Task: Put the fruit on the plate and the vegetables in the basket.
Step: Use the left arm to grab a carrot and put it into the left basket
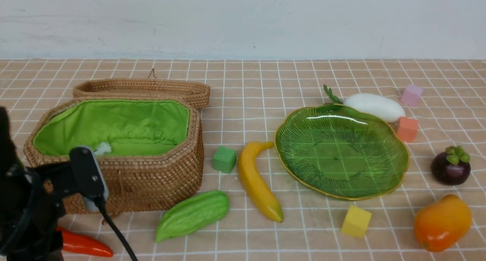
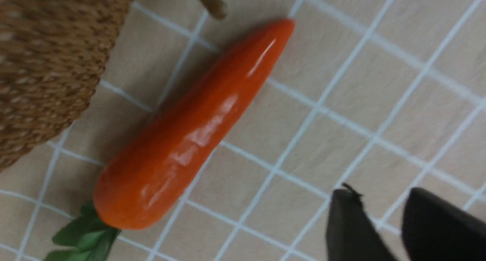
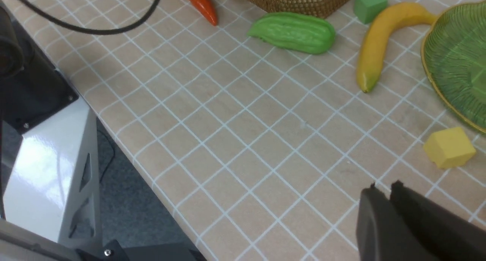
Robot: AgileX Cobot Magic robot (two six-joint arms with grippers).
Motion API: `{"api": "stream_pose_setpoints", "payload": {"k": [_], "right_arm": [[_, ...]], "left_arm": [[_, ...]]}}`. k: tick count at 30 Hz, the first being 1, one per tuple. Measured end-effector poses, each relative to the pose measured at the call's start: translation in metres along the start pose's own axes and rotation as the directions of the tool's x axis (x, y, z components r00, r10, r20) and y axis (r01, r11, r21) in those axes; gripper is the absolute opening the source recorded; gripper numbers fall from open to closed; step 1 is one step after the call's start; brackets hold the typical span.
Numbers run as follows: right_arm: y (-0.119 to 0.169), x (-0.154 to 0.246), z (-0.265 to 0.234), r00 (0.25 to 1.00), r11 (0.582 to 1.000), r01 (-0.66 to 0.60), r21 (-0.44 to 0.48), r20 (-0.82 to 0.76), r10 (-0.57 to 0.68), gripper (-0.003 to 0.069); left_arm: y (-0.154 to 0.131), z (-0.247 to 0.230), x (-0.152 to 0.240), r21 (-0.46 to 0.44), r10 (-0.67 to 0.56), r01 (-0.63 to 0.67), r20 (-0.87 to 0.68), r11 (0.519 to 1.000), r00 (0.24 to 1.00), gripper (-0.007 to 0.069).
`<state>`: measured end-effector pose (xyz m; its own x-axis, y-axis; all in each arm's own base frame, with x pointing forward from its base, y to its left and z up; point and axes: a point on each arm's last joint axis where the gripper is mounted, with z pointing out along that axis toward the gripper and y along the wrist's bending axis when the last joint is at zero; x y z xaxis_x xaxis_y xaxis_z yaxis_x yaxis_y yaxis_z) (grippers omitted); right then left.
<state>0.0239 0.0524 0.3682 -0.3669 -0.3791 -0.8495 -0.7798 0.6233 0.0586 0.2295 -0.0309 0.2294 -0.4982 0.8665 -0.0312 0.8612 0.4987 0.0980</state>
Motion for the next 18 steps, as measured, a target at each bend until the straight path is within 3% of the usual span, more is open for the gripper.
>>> {"api": "stream_pose_setpoints", "payload": {"k": [3, 6, 7, 18], "right_arm": [[0.0, 0.0, 0.0, 1.0, 1.0, 0.006, -0.001, -0.003, -0.006, 0.0075], [0.0, 0.0, 0.0, 1.0, 1.0, 0.008, -0.001, -0.003, -0.008, 0.0078], [0.0, 0.0, 0.0, 1.0, 1.0, 0.008, -0.002, -0.002, -0.008, 0.0078], [0.001, 0.0, 0.0, 1.0, 1.0, 0.004, -0.01, 0.0, -0.004, 0.0085]], "left_arm": [[0.009, 0.018, -0.003, 0.005, 0.065, -0.065, -0.058, 0.998, 0.996, 0.0425], [0.013, 0.028, -0.004, 0.02, 0.135, -0.134, -0.082, 0.991, 0.987, 0.0484], [0.015, 0.033, -0.006, 0.027, 0.211, -0.209, -0.086, 0.977, 0.974, 0.051], [0.028, 0.04, -0.014, -0.078, 0.442, -0.448, -0.076, 0.891, 0.894, 0.0523]]}}
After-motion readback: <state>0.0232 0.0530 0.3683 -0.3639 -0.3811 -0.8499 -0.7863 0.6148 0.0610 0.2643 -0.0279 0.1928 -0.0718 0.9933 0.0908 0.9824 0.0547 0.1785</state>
